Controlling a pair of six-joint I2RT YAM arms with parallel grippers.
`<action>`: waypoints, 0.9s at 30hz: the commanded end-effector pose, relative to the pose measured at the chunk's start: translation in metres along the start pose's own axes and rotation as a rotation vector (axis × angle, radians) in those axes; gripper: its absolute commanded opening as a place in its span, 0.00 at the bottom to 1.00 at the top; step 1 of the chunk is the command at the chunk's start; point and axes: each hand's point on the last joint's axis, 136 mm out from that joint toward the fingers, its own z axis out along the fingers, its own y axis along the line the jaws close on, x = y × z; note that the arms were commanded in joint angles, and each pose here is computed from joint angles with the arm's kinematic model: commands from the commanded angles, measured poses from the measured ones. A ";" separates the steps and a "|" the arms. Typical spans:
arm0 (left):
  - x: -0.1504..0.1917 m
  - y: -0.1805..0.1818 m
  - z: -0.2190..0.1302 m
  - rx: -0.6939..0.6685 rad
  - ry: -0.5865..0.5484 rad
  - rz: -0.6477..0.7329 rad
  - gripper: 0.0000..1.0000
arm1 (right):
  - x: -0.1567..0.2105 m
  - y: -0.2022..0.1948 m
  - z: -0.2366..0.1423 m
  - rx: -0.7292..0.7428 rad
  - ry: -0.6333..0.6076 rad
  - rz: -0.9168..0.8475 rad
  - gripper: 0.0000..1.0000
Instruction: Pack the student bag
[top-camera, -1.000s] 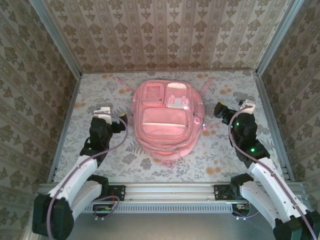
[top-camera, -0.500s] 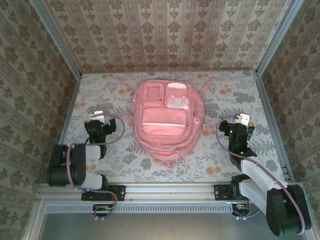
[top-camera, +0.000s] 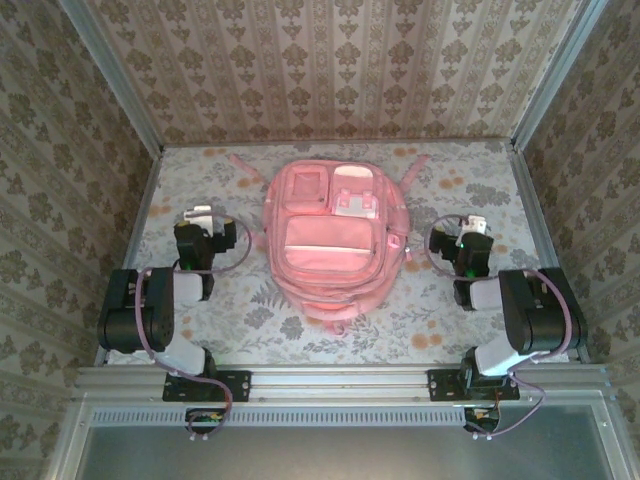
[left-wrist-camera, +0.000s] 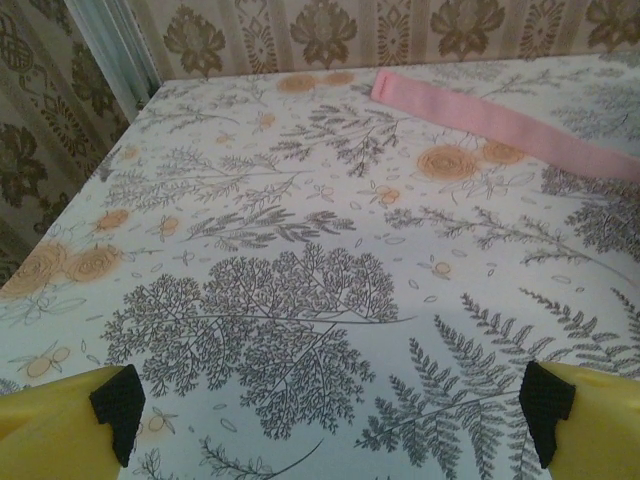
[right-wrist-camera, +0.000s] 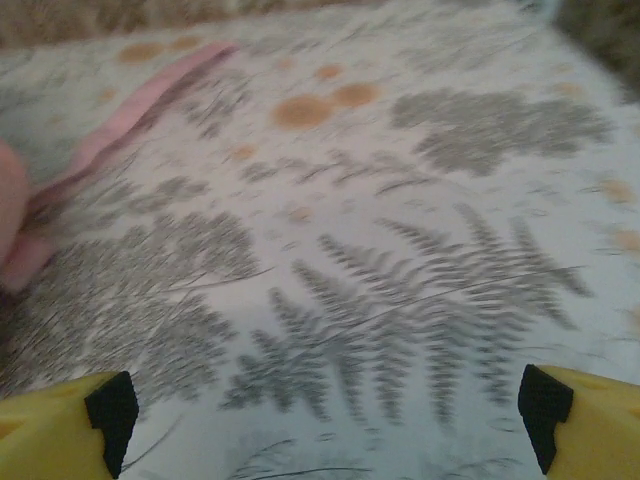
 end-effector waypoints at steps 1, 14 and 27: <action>0.004 -0.003 -0.001 0.013 0.017 0.026 1.00 | -0.030 0.029 0.005 -0.132 -0.080 -0.056 1.00; 0.004 -0.003 -0.001 0.017 0.017 0.020 1.00 | -0.028 0.035 0.005 -0.153 -0.052 -0.086 1.00; 0.003 -0.003 -0.002 0.018 0.013 0.022 1.00 | -0.029 0.036 0.005 -0.150 -0.054 -0.089 1.00</action>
